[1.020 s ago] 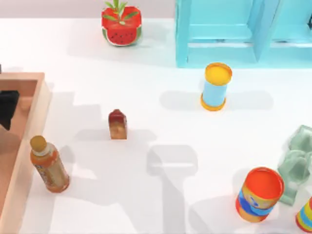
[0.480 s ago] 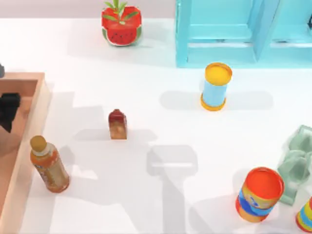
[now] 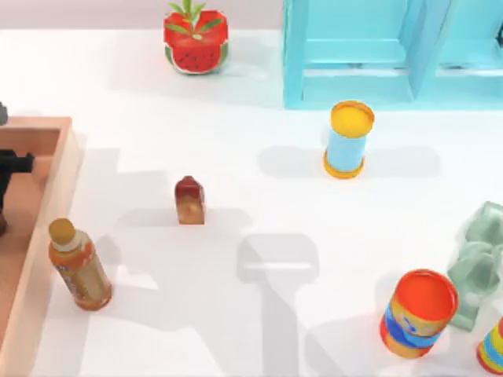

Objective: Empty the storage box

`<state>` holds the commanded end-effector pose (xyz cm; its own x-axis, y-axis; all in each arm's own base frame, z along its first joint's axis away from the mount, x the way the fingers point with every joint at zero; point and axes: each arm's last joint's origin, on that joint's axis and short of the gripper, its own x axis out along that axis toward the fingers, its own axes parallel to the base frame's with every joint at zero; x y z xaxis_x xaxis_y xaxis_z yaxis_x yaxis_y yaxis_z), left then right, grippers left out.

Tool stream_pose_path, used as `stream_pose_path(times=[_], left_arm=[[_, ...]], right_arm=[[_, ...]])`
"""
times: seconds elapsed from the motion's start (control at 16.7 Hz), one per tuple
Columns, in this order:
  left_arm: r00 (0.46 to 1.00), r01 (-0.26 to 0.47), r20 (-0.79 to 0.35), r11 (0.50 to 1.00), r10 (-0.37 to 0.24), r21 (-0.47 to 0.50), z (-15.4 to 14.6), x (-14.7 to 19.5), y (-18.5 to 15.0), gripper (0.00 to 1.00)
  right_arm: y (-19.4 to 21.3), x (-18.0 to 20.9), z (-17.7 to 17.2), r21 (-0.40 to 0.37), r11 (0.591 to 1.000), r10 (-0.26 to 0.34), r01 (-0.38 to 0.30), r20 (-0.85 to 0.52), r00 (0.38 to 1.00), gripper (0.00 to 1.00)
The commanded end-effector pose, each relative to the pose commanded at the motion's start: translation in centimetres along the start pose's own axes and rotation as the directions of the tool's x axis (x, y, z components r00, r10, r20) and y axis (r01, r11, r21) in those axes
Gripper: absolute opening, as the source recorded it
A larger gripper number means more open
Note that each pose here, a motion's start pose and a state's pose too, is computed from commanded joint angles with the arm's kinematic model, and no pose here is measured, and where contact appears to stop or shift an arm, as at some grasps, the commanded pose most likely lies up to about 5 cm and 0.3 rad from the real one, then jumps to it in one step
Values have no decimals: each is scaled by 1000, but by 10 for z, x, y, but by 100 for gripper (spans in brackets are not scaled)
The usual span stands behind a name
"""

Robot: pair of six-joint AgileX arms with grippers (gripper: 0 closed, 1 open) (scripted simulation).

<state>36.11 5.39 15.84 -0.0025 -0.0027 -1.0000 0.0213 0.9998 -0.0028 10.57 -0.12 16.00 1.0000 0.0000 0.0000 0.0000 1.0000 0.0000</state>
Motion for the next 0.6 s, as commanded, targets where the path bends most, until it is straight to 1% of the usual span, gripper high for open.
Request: stream_pose_path(times=[0.12,0.18,0.6], left_arm=[[1000,0,0,1000,0,0,0,0,0,2],[1000,0,0,1000,0,0,0,0,0,0],[1000,0,0,1000,0,0,0,0,0,0]], right_arm=[[0,0,0,0,1000,0,0,0,1000,100],[0,0,0,0,1000,0,0,0,1000,100],[0,0,0,0,1000,0,0,0,1000,100]])
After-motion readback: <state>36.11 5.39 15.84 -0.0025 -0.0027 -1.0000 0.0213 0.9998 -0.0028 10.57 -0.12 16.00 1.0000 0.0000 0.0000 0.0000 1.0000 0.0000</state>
